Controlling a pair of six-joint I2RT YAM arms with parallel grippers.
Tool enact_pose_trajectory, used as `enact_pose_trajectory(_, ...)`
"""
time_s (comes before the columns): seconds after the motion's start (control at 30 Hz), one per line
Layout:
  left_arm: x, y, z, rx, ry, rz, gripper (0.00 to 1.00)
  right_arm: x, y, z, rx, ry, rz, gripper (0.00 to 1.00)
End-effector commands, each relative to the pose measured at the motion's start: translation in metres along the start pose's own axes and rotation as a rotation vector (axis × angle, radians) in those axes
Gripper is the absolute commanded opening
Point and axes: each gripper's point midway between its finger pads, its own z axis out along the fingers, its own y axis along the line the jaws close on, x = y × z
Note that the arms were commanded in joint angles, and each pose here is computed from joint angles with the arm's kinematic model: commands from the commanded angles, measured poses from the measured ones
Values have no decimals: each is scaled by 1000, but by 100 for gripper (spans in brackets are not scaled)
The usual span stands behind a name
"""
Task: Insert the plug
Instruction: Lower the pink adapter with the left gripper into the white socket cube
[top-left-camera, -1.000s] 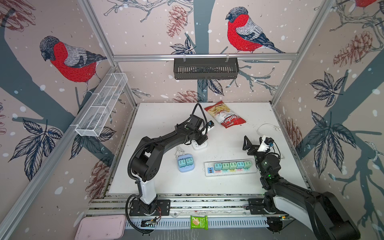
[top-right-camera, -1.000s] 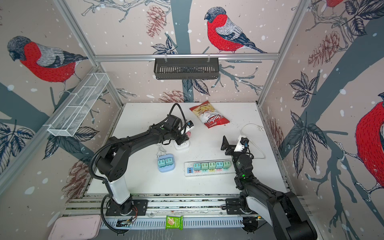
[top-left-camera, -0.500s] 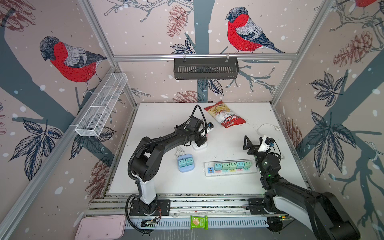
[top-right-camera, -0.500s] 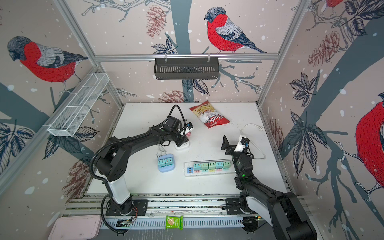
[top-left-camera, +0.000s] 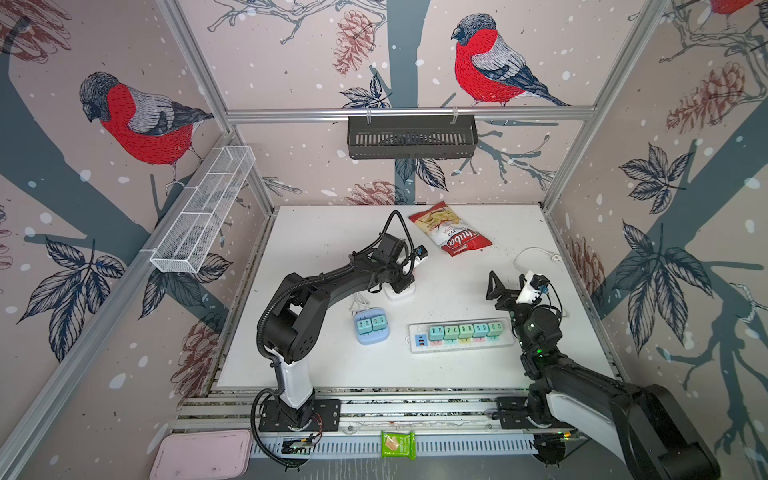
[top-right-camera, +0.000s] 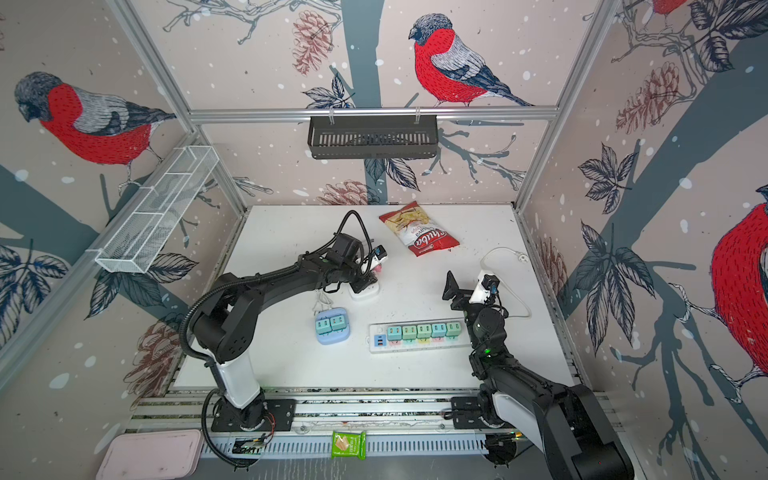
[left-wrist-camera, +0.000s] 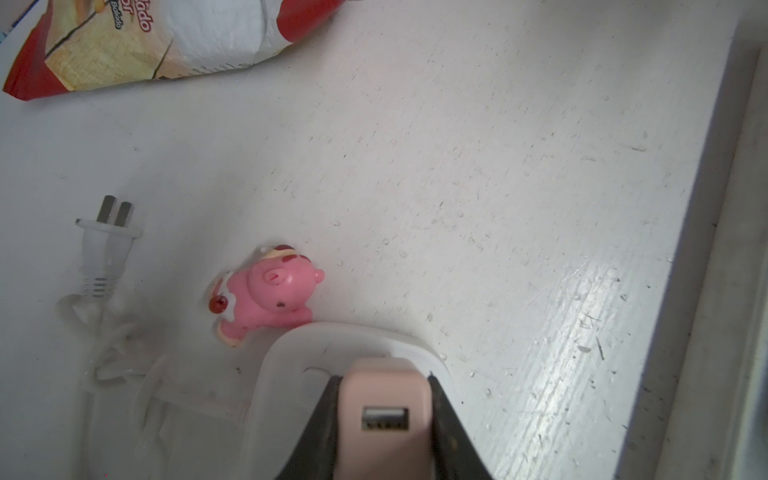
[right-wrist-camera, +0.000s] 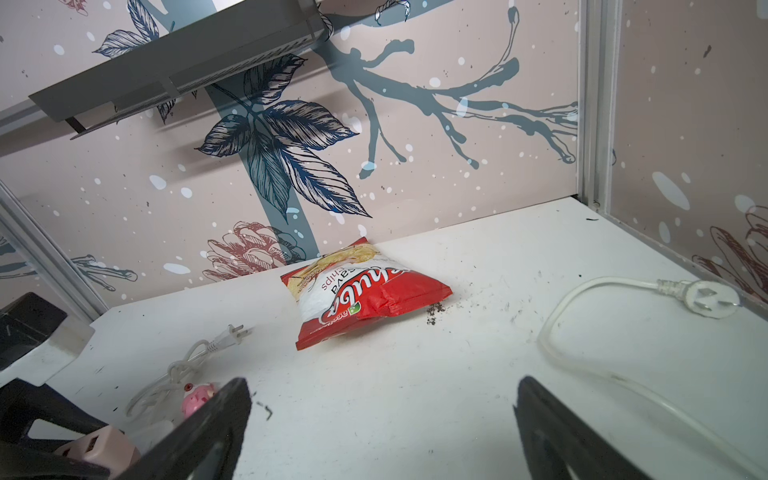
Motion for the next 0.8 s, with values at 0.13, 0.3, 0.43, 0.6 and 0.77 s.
enact_pose_trajectory(0.13,28,-15,5,99,26,-42,0,-5,-1,2,0,-13,23,100)
enact_pose_trajectory(0.3,29,-6,-3,97,-19,-77,0,-5,-4,2,3,-13,34,100)
enact_pose_trajectory(0.43,26,-8,-3,105,-39,-76,0,-5,-3,1,-3,-15,34,100)
enact_pose_trajectory(0.6,25,-11,-4,122,-45,-73,0,-5,-3,0,-3,-15,35,100)
enact_pose_trajectory(0.77,22,-13,-3,130,-76,-112,0,-5,-3,0,-4,-14,36,100)
